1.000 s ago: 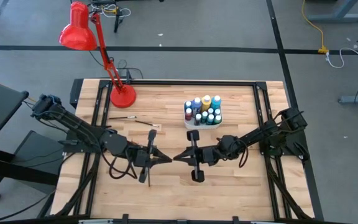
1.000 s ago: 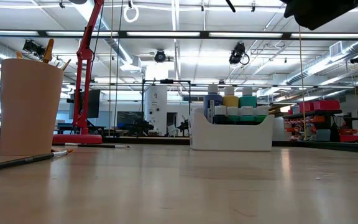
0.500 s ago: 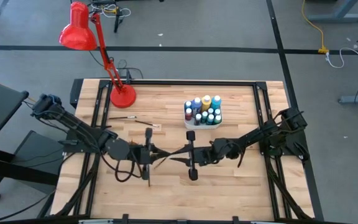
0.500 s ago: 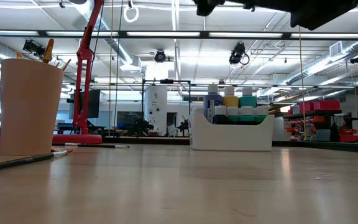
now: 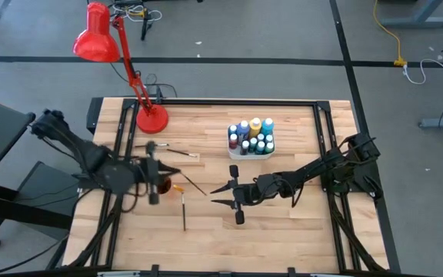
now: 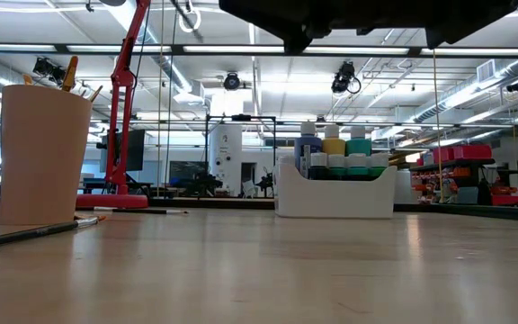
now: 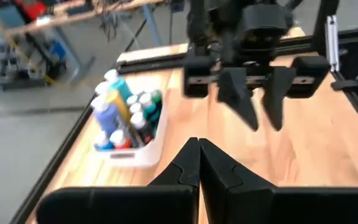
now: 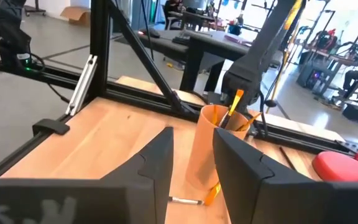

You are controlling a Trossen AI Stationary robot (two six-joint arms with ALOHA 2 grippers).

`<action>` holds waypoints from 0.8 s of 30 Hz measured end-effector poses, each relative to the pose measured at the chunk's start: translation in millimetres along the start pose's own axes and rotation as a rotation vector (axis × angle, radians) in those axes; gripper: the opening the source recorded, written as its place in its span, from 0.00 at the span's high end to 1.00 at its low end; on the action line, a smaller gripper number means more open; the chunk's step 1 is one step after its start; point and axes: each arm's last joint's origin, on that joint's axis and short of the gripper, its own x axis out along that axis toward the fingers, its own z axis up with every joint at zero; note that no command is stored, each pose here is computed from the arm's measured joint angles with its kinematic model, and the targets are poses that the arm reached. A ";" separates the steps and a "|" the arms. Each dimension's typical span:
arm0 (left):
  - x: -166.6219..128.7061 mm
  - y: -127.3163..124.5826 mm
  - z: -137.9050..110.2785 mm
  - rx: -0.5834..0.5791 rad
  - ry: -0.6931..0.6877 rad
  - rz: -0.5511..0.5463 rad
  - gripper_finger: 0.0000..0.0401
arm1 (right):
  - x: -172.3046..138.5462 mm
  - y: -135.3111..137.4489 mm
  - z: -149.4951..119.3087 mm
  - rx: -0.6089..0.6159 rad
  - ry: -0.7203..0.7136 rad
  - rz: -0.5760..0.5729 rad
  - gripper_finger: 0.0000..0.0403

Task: Pick & Place Paint Supplies
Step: Put the gold paint brush into the orange cup

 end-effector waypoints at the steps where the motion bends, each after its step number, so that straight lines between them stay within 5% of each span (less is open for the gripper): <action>1: -6.7 6.0 0.7 -0.008 0.018 0.003 0.99 | 0.0 0.0 -0.1 -0.001 0.001 0.000 0.71; 11: -52.8 47.8 -9.9 -0.022 0.180 -0.095 0.99 | -0.1 0.6 -2.1 -0.012 0.020 0.012 0.71; 24: -69.1 63.8 -14.0 -0.049 0.158 -0.129 0.99 | 0.0 0.5 -2.2 -0.013 0.021 0.012 0.71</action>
